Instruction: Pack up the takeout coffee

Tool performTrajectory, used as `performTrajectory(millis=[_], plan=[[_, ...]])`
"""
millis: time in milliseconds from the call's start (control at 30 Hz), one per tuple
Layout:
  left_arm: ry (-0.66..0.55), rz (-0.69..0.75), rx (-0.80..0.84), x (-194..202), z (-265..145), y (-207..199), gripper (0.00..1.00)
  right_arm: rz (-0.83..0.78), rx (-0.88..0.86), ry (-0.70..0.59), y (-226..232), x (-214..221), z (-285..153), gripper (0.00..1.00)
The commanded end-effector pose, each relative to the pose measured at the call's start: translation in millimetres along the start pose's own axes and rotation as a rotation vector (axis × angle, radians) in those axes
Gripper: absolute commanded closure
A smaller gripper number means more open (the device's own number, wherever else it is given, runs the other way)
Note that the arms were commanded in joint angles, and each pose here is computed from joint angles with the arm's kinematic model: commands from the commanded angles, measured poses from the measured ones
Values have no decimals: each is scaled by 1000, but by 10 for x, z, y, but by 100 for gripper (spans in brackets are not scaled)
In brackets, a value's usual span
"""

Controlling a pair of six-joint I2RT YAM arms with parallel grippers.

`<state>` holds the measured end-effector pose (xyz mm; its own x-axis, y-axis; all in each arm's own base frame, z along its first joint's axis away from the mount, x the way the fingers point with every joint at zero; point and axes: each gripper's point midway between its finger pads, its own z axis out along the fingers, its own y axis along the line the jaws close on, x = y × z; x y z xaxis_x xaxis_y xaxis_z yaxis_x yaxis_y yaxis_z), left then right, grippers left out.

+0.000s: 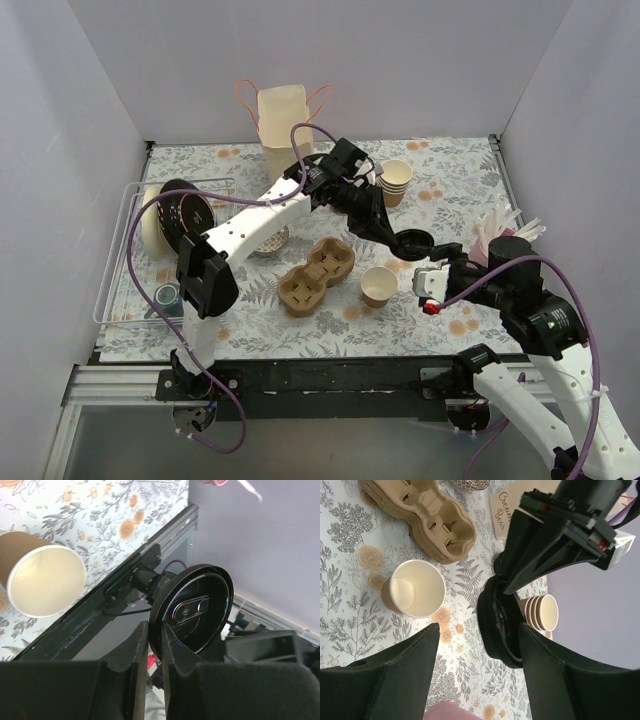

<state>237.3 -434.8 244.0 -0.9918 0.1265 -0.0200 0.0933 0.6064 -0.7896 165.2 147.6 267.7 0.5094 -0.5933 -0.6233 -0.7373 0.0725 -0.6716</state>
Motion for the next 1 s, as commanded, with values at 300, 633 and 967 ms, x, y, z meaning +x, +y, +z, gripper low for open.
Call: performTrajectory(millis=[300, 633, 967], plan=[[63, -81, 95, 111, -241, -208, 100, -171, 56, 72, -245, 56, 4, 35], [72, -106, 131, 213, -352, -295, 100, -208, 25, 64, -270, 49, 132, 50], [44, -90, 211, 199, -416, -417, 86, -145, -8, -14, -205, -109, 198, 85]])
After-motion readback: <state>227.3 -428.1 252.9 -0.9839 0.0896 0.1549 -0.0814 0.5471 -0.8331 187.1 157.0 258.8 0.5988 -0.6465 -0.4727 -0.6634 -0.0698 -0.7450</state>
